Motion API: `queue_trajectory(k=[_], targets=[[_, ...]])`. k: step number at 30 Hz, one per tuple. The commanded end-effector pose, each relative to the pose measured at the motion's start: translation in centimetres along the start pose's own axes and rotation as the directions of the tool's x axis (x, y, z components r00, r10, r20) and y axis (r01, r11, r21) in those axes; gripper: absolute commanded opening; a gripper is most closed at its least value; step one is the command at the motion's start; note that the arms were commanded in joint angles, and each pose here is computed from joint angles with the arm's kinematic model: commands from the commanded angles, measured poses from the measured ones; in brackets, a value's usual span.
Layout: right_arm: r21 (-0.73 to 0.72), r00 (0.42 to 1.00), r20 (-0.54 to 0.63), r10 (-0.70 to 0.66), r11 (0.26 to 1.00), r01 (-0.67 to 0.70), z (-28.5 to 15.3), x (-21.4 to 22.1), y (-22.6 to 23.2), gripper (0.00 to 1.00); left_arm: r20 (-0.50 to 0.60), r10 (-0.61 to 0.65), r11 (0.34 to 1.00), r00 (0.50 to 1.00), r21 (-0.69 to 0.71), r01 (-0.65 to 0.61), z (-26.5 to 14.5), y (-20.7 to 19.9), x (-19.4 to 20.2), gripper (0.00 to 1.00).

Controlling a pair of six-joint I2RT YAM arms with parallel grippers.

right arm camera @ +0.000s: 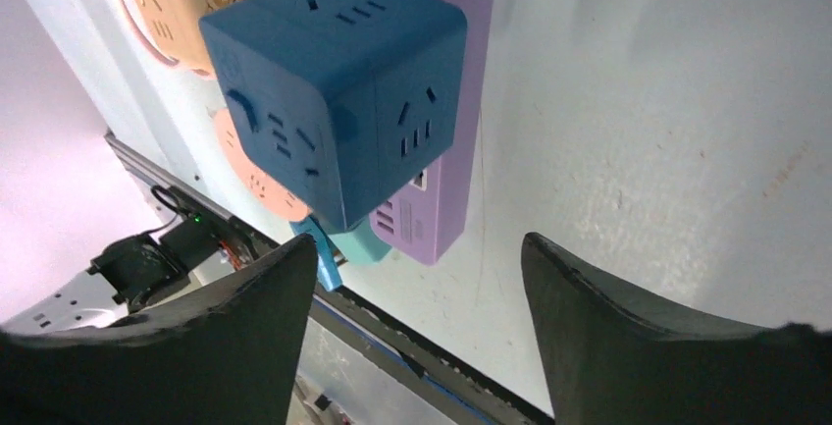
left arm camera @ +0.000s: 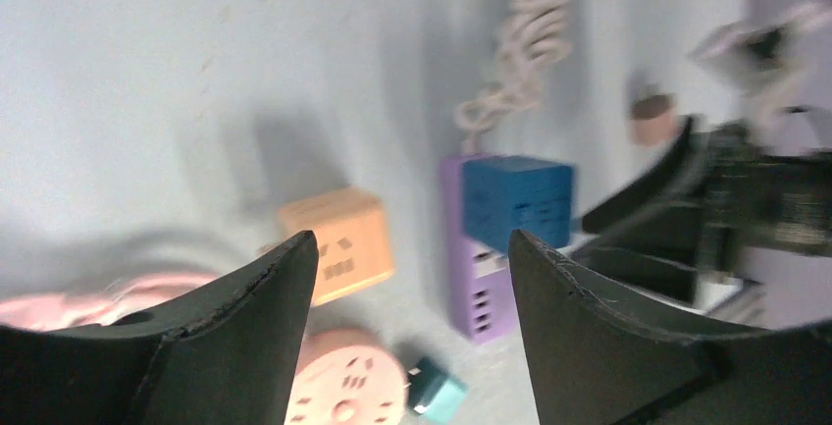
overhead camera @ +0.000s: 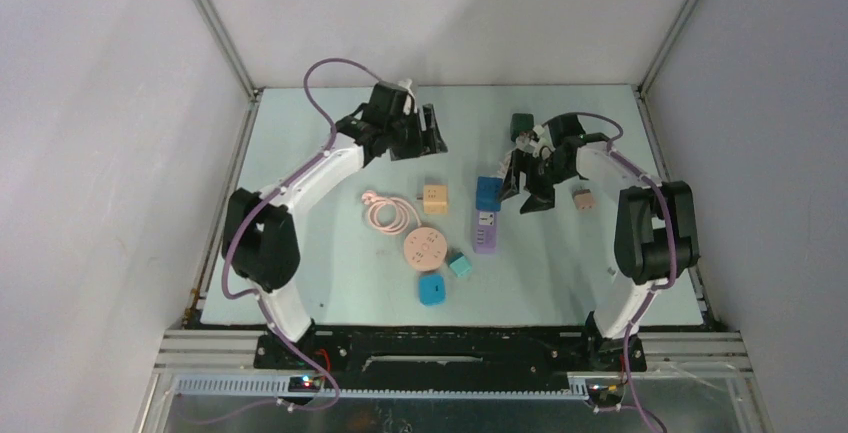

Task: Insert the plug
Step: Pick up the plug from the center of the board.

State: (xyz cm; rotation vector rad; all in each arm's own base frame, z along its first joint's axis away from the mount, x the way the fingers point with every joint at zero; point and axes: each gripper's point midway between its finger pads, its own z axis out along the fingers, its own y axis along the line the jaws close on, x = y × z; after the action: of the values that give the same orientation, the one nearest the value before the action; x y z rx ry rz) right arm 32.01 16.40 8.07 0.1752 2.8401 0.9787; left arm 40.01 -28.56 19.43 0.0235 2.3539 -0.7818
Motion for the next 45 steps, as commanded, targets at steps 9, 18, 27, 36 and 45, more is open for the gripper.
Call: queue_trajectory(k=[9, 18, 27, 36, 45], targets=[[0.032, 0.975, 0.187, -0.123, 0.992, 0.119, -8.6, -2.7, 3.6, 0.95, -0.241, 0.100, 0.934, 0.965, -0.312, -0.175, 2.9, 5.2, 6.1, 0.99], [0.039, 0.968, 0.210, -0.135, 0.991, 0.130, -10.2, -2.4, 3.9, 0.97, -0.386, 0.100, 0.901, 0.917, -0.356, -0.248, 5.6, 6.6, 10.1, 0.86], [0.040, 0.963, 0.217, -0.161, 0.987, 0.156, -11.2, -2.1, 4.1, 0.97, -0.432, 0.117, 0.903, 0.894, -0.329, -0.277, 5.6, 6.4, 11.8, 0.45], [0.021, 0.955, 0.204, -0.215, 0.976, 0.215, -12.0, -1.5, 5.3, 0.97, -0.296, 0.177, 0.954, 0.939, -0.185, -0.238, 1.0, 2.2, 8.6, 0.30], [-0.066, 0.913, 0.191, -0.360, 0.923, 0.378, -11.6, 0.4, 9.6, 0.97, -0.041, 0.090, 0.978, 0.995, 0.194, -0.081, -4.9, -3.5, 5.7, 0.30]])
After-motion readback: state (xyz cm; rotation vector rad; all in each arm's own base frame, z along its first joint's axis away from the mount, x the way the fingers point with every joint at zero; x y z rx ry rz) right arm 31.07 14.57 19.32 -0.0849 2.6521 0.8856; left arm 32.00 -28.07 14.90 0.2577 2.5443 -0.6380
